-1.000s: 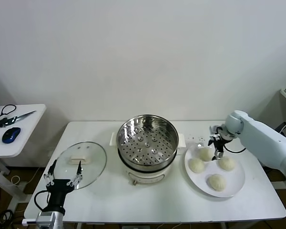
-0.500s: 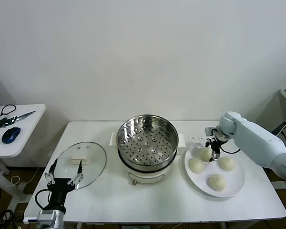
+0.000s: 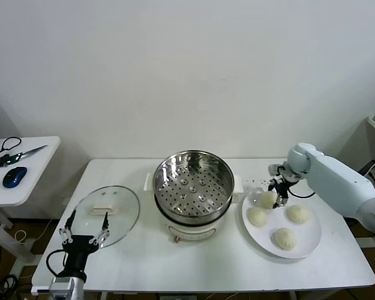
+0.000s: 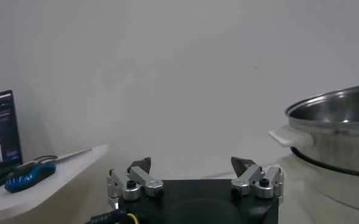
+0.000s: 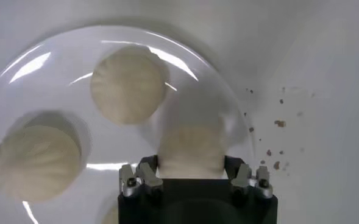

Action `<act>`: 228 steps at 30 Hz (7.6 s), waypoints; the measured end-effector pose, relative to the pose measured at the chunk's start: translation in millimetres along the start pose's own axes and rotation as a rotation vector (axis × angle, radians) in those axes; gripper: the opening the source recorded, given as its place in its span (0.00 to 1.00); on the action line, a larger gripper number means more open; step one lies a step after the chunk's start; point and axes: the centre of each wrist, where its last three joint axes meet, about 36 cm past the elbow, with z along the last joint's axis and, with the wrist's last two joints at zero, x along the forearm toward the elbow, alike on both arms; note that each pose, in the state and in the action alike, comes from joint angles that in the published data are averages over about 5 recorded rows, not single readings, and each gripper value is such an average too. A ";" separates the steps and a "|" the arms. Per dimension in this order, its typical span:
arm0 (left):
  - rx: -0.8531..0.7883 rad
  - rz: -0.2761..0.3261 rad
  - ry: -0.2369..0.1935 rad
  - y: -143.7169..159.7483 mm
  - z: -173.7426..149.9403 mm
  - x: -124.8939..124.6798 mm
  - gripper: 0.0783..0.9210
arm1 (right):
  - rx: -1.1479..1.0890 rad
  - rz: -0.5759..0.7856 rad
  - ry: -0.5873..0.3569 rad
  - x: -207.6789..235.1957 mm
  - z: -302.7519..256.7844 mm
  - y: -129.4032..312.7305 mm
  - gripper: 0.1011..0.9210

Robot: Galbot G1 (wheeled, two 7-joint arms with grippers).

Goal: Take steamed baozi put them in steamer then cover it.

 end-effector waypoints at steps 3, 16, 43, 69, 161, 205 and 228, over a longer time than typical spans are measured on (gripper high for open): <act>0.000 0.000 0.002 0.8 0.3 1.2 0.88 | 0.062 0.024 -0.014 26.5 -11.4 -13.2 0.74; -0.002 0.009 0.012 0.0 2.2 3.9 0.88 | 0.512 0.136 -0.014 174.8 -118.9 -62.5 0.75; -0.005 0.004 0.028 -2.2 1.3 4.0 0.88 | 1.373 0.115 0.181 116.6 -348.7 -41.3 0.75; -0.001 -0.002 0.050 -1.8 7.6 7.1 0.88 | 1.462 0.076 0.197 62.4 -360.8 -25.1 0.88; -0.032 0.024 0.073 -4.1 10.0 16.5 0.88 | -0.153 -0.012 -0.154 23.2 -14.0 45.4 0.71; -0.012 0.048 0.047 -4.3 -2.1 25.0 0.88 | 0.110 -0.015 -0.202 87.3 -345.7 -17.3 0.71; -0.012 0.052 0.045 -10.3 -3.8 21.9 0.88 | 0.155 -0.016 -0.183 83.1 -337.5 -12.7 0.88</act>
